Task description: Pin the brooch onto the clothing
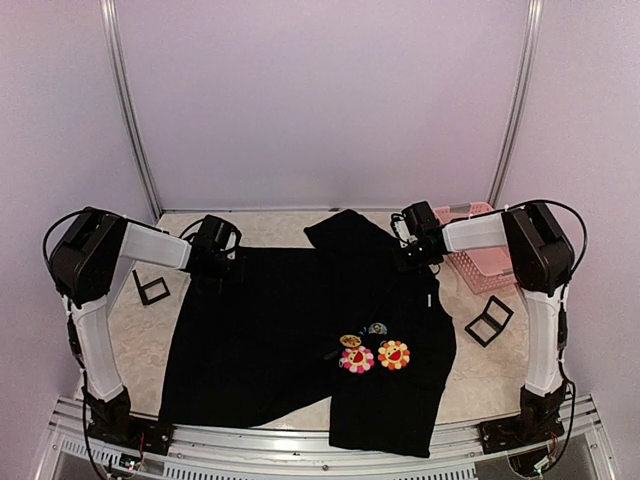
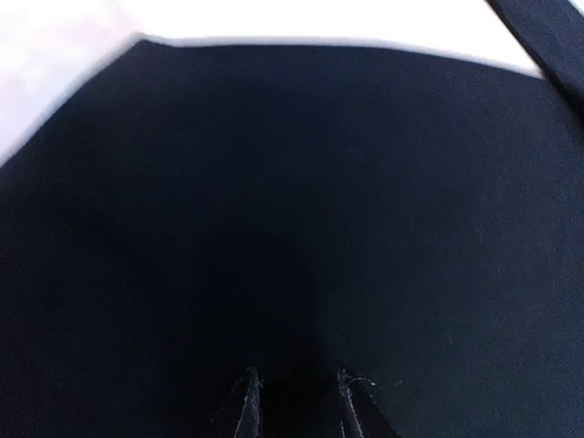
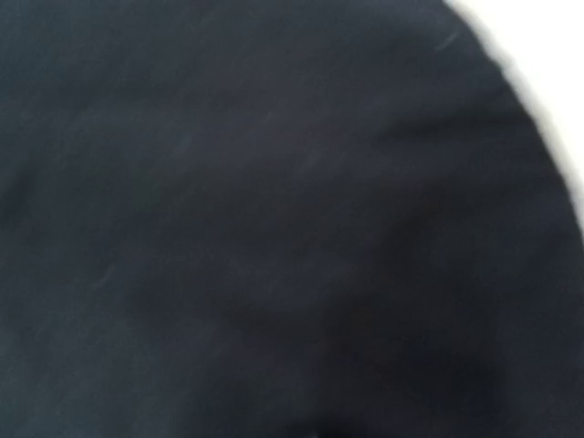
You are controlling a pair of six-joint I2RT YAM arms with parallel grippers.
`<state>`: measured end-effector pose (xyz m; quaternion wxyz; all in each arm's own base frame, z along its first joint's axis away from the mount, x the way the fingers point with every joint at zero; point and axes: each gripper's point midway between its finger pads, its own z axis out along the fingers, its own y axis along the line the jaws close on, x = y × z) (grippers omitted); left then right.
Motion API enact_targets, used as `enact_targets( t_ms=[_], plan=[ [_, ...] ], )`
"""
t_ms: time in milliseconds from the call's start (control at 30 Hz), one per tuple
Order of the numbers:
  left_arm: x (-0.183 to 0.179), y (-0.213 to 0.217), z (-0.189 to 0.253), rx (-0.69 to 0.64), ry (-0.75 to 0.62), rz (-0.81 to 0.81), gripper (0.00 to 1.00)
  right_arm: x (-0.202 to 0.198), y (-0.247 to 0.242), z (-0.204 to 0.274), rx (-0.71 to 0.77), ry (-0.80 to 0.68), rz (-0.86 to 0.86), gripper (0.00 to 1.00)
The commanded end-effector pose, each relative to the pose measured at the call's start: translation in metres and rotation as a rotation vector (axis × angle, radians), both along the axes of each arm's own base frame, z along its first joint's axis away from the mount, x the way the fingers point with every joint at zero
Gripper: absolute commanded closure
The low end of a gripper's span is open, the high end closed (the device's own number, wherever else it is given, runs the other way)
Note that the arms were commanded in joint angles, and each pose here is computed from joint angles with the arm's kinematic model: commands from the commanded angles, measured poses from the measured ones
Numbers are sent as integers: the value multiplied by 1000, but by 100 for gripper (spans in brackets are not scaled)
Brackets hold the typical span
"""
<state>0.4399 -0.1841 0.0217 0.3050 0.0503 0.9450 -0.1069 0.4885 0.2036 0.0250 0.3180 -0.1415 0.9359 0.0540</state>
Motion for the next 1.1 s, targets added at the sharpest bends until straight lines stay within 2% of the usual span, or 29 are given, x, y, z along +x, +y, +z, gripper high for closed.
enact_targets(
  t_ms=[0,133,233,367,500,567,600,733,833,900,1067],
  plan=[
    [39,48,-24,22,2,214,73,31,-50,-34,-136,76,-66,95],
    [71,67,-28,34,-21,258,73,77,-57,-17,-142,38,-60,95],
    [99,65,-8,47,-98,238,69,95,-48,13,-154,8,-29,95],
    [120,52,22,35,-166,184,64,90,-36,78,-164,-95,-3,94],
    [115,52,51,18,-209,202,64,21,-13,102,-123,-70,31,95],
    [103,43,67,1,-234,198,64,-22,-6,96,-79,3,24,100],
    [94,38,81,-17,-254,201,64,-45,-5,88,-58,55,18,100],
    [40,8,84,-128,-228,167,64,-127,-2,59,-17,212,10,100],
    [-3,0,77,-193,-183,145,64,-178,-1,41,1,295,-10,100],
    [-35,0,57,-191,-123,135,64,-205,-9,23,12,354,-37,100],
    [-89,5,23,-263,-12,134,64,-249,-29,-3,65,430,-109,100]
  ],
)
